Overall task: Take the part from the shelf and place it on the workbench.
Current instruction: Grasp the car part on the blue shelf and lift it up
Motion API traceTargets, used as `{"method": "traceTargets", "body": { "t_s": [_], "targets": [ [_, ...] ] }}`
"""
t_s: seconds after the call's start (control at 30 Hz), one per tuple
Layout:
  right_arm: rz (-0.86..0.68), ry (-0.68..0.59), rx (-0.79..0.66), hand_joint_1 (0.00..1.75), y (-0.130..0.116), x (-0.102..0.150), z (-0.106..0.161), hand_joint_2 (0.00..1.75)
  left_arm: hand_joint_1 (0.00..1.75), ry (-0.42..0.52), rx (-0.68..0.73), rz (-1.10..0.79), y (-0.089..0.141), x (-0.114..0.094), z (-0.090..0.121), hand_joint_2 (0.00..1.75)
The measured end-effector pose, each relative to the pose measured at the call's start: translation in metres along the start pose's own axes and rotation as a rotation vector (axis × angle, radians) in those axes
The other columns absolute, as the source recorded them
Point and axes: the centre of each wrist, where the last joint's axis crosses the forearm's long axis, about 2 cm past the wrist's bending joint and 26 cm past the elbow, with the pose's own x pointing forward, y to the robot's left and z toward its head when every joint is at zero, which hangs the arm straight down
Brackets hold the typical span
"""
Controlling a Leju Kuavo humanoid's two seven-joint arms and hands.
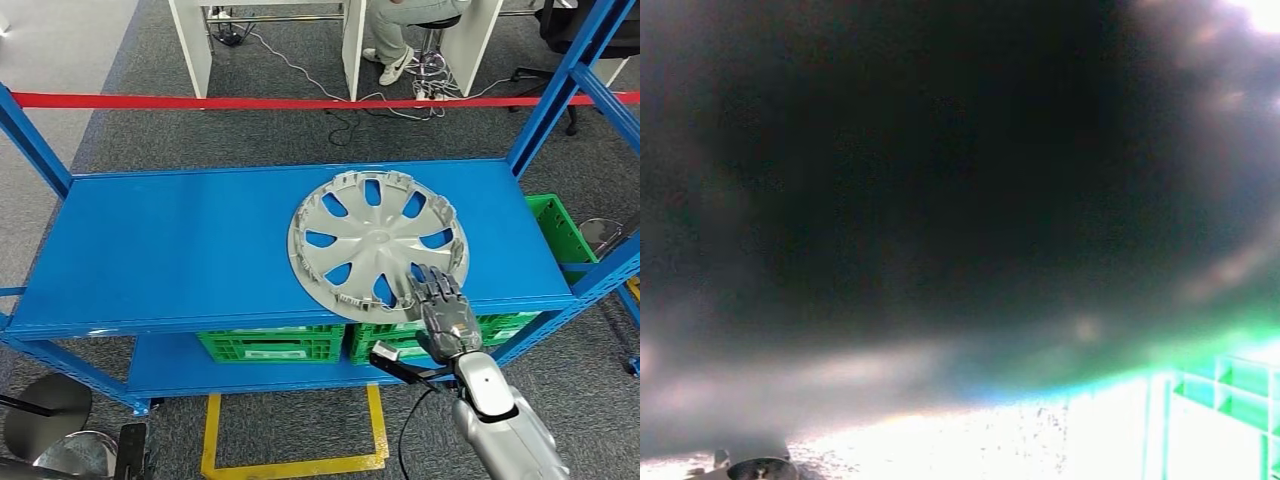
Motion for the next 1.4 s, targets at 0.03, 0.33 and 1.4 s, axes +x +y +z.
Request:
{"method": "traceTargets", "body": {
  "t_s": [0.03,0.33,1.4],
  "targets": [
    [0.001,0.001,0.001,0.0,0.0,0.0,-0.001,1.75,0.0,0.0,0.0,0.0,0.0,0.0,0.0,0.0],
    [-0.007,0.01,0.005,1.75,0.0,-0.003,-0.007,1.75,0.0,0.0,-0.001,0.001,-0.001,0.0,0.0,0.0],
    [-0.041,-0.131,-0.528,1.75,-0.059,0.06,0.072,1.75,0.0,-0.019,0.082,0.025,0.005,-0.012,0.012,1.75]
  ]
}}
